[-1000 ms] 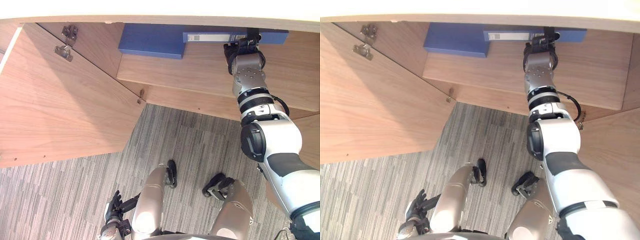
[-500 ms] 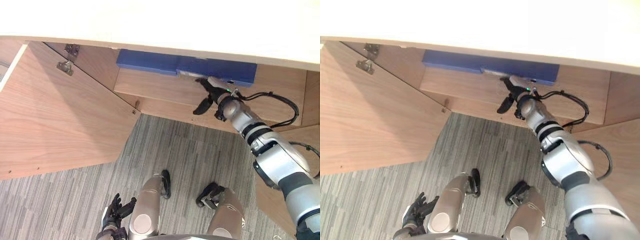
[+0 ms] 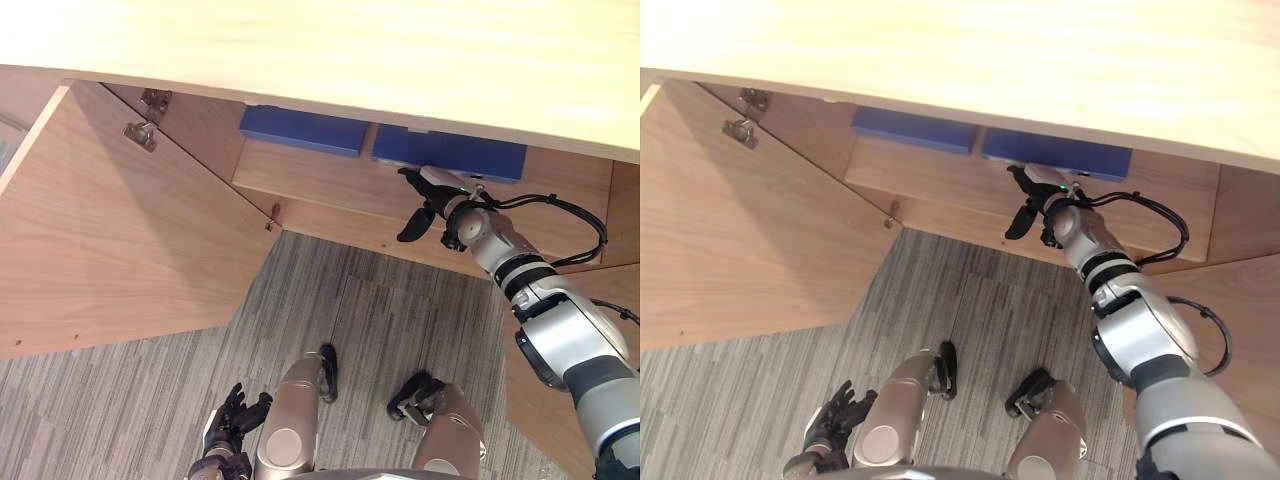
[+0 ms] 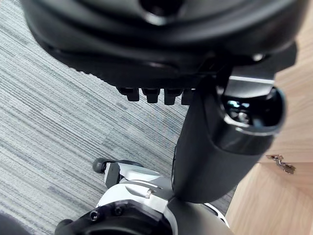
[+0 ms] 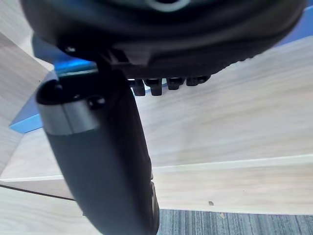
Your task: Walk over to the cabinet, pick up the folder, carry it to the office cabinet, place the folder inside the office cabinet, then close the office cabinet door
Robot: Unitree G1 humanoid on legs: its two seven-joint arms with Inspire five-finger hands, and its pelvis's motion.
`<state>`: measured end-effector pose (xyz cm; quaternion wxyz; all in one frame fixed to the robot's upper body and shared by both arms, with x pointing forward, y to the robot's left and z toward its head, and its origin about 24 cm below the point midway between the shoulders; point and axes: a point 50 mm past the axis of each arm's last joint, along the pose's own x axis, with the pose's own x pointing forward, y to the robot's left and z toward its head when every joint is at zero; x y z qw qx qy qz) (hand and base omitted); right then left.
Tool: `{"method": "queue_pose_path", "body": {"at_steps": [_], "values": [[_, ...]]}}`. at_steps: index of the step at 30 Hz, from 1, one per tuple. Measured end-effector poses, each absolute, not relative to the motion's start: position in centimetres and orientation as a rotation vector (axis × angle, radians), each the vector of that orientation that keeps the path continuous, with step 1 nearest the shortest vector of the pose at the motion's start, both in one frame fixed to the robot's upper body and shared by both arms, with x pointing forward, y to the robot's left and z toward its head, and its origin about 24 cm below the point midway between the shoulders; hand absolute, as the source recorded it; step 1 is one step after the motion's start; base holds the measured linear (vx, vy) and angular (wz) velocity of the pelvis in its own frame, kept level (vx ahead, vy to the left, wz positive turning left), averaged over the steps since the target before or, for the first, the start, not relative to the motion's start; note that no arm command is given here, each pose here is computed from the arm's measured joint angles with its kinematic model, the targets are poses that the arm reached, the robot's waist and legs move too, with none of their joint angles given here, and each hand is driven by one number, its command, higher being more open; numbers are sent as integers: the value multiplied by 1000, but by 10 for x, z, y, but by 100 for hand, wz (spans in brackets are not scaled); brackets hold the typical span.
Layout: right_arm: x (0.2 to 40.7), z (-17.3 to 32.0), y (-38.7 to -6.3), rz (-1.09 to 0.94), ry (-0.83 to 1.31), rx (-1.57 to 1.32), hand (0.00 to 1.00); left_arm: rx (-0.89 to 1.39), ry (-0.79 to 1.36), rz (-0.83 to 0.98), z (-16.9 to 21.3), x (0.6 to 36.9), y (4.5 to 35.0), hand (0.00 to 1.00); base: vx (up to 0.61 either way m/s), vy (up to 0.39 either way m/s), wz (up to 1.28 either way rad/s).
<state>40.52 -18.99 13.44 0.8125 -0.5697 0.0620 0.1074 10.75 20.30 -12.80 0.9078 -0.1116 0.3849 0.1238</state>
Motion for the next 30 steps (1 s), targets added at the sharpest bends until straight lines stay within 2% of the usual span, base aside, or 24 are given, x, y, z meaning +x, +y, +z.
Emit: {"method": "queue_pose_path", "body": {"at_steps": [10, 13, 16, 19, 22, 24, 27, 30], "values": [[388, 83, -174, 337, 248, -1080, 100, -225, 807, 253, -129, 110, 204, 100, 82, -40, -8], [373, 50, -167, 391, 328, -985, 100, -188, 843, 249, -133, 107, 209, 100, 106, -23, -30], [360, 23, -155, 412, 405, -770, 100, -213, 882, 308, -140, 96, 214, 100, 156, 38, -83], [355, 10, -153, 348, 458, -563, 100, -245, 878, 351, -142, 93, 214, 100, 96, 188, -105], [330, -25, -157, 224, 543, -303, 100, -221, 909, 387, -145, 90, 219, 100, 140, 160, -57], [299, -57, -161, 98, 634, -125, 100, -170, 941, 393, -147, 85, 225, 100, 38, 38, -65], [272, -81, -157, 5, 689, -3, 100, -137, 987, 416, -152, 82, 225, 100, 26, 38, -129], [218, -117, -167, -164, 821, 129, 100, -86, 1008, 409, -153, 83, 224, 100, -64, 46, -114]]}}
